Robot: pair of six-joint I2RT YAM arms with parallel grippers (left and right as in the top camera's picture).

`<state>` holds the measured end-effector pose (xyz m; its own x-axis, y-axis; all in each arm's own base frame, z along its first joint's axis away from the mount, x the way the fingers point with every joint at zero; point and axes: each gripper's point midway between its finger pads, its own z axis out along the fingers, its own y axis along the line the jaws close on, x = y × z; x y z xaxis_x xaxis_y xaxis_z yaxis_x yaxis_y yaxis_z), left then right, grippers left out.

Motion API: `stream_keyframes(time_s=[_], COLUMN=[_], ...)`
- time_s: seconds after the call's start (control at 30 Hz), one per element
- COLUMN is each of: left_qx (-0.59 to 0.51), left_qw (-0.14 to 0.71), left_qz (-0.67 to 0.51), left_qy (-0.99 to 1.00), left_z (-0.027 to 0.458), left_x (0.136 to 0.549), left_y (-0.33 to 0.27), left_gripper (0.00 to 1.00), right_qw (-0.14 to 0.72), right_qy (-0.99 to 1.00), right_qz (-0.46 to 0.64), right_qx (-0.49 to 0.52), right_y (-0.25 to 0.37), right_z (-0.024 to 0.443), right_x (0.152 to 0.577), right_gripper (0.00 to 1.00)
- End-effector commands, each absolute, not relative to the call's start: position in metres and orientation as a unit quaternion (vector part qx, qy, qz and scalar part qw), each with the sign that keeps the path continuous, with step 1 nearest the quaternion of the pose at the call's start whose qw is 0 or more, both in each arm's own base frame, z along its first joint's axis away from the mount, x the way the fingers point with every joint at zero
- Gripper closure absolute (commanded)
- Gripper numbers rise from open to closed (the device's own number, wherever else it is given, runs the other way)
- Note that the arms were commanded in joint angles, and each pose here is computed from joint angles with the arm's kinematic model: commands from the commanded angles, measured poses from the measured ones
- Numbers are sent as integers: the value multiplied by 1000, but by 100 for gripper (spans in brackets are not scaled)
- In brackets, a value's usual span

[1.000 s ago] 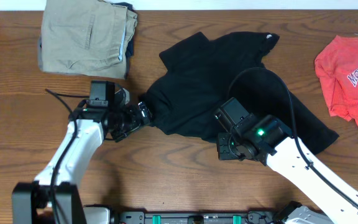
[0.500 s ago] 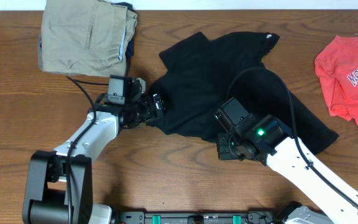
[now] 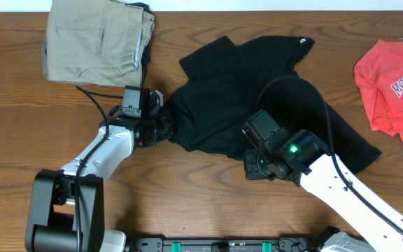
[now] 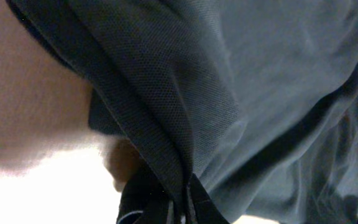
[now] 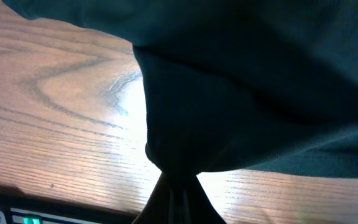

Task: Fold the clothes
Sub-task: 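Lift the shirt with both grippers and stretch it apart upward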

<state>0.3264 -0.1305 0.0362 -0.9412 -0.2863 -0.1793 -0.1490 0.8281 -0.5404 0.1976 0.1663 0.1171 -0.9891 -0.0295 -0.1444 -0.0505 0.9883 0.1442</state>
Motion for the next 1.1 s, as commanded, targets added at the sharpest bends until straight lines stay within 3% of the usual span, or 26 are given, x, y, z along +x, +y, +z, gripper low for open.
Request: stream_keyframes(time_s=[0.0, 0.3, 0.73, 1.07], left_qx=[-104, -64, -97, -121], left_qw=[160, 317, 520, 553], left_qz=[-275, -311, -259, -257], left_qy=[942, 894, 808, 783], left_z=[65, 211, 378, 428], left_x=[330, 310, 215, 180], left_y=[-130, -124, -65, -50], left_gripper=[94, 94, 94, 94], right_qw=[87, 154, 282, 428], right_qy=[992, 983, 955, 899], right_qz=[87, 100, 86, 79], right_qx=[-20, -24, -10, 44], right_y=[169, 162, 131, 76], right_z=[129, 187, 322, 432], right_x=[205, 230, 236, 216], right_gripper=[99, 100, 99, 99])
